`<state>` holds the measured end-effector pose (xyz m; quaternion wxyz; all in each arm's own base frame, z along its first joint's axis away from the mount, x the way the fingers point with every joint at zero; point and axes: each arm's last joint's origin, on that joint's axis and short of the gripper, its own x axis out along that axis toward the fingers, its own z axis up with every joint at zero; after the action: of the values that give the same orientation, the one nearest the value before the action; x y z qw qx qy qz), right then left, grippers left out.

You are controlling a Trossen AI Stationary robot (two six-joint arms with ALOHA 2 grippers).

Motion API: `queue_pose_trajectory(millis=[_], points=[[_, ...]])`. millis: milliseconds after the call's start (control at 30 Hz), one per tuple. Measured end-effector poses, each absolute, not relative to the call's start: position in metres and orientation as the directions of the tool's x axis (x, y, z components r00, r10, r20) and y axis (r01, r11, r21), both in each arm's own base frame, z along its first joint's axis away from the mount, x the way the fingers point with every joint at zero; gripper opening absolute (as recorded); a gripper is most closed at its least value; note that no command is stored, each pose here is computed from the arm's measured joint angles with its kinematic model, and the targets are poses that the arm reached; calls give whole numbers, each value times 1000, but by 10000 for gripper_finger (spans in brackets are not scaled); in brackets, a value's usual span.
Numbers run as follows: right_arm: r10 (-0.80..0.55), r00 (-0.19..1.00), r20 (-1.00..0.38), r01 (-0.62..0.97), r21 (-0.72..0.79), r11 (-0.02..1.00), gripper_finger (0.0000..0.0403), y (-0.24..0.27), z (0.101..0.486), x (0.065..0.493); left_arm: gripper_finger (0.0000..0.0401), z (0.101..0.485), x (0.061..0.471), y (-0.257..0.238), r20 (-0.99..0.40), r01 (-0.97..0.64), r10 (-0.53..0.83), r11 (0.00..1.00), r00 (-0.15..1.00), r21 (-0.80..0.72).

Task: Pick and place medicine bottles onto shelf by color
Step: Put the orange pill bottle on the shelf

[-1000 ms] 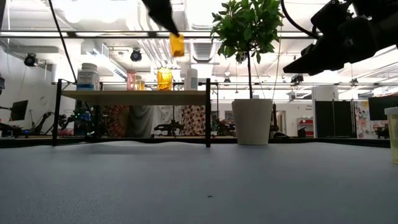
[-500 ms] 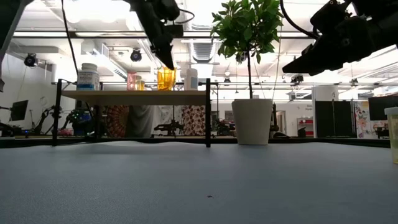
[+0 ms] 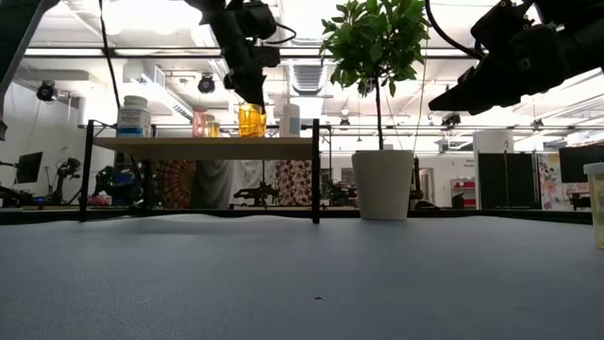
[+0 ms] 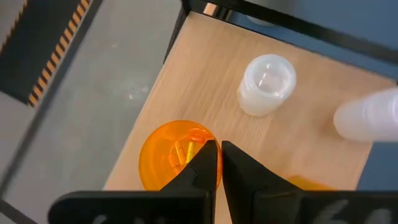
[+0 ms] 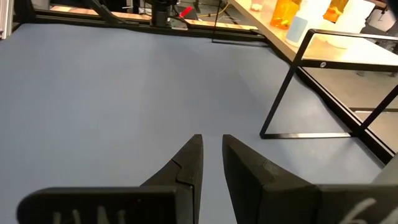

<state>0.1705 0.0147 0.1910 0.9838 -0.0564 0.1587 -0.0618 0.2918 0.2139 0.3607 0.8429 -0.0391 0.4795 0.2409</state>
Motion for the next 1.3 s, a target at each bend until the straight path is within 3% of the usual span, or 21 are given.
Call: queue_pose_trajectory(millis=[467,1300], points=[[-140,942,-305,104,-131,986,52,15,191,170,1,357,292,214,-828,-555,375,827,416,95],[-140,941,-309,109,-116,987,52,15,190,170,1,347,289,212,-841,-571,362,817,401,80]])
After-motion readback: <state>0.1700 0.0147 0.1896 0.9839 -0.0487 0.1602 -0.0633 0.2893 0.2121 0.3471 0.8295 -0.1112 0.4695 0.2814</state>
